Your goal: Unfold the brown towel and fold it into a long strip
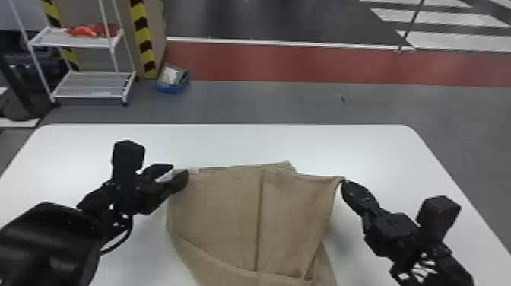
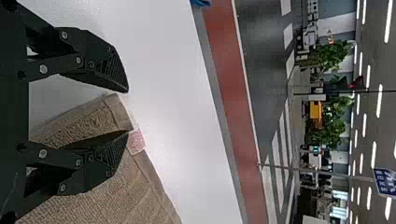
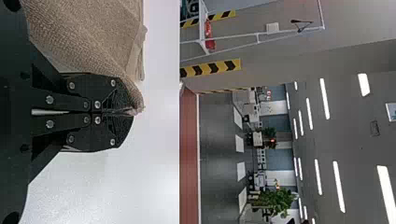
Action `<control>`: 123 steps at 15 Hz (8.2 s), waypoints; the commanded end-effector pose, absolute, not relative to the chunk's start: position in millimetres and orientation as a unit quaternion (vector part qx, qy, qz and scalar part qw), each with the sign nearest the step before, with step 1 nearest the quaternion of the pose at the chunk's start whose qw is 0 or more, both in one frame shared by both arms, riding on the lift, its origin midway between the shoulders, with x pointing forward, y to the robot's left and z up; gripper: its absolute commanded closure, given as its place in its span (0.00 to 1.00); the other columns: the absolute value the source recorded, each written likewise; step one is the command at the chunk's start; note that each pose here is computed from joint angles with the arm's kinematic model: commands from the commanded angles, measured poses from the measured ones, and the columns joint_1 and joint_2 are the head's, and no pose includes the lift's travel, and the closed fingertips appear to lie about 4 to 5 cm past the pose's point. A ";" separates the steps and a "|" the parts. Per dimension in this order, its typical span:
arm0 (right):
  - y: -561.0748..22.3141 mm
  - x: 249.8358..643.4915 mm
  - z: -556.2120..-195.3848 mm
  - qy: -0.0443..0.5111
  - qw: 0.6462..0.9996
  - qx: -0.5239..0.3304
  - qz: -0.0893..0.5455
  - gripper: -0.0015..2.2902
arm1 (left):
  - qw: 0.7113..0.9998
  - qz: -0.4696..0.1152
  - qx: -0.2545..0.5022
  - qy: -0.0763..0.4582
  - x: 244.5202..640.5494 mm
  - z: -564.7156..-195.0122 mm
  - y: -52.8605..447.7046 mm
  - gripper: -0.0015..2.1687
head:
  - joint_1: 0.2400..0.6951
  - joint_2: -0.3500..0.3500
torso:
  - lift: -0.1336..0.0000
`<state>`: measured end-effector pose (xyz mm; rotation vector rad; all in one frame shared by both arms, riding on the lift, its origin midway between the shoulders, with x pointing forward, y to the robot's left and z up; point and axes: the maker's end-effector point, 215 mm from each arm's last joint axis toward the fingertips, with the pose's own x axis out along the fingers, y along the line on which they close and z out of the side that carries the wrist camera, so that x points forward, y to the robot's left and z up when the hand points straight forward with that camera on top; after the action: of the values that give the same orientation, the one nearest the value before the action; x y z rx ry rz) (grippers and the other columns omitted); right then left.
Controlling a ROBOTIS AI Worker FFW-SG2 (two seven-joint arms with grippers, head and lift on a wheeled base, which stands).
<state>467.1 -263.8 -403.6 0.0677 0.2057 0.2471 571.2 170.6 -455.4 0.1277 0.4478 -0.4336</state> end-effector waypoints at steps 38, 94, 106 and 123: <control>-358.6 649.0 -188.4 -0.068 0.997 -0.009 0.020 0.62 | 0.991 -0.001 -0.038 0.127 661.4 -207.2 345.7 0.61 | 0.74 0.46 | 0.07; -424.2 452.0 -379.9 0.035 0.996 -0.074 0.031 0.62 | 0.961 -0.136 -0.061 0.233 422.7 -452.6 338.5 0.38 | 1.00 0.33 | 0.07; -421.4 453.6 -384.0 0.042 0.995 -0.082 0.033 0.62 | 0.955 -0.148 -0.105 0.235 412.5 -450.3 337.3 0.29 | 1.00 0.36 | 0.07; -442.3 443.3 -365.3 0.036 0.993 -0.108 0.019 0.62 | 0.939 -0.151 -0.148 0.273 385.1 -405.0 324.0 0.80 | 1.00 0.31 | 0.07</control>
<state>448.1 -433.9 -368.8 -0.2054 0.0702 0.0503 391.9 325.9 -410.2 -0.2871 0.5295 -0.3124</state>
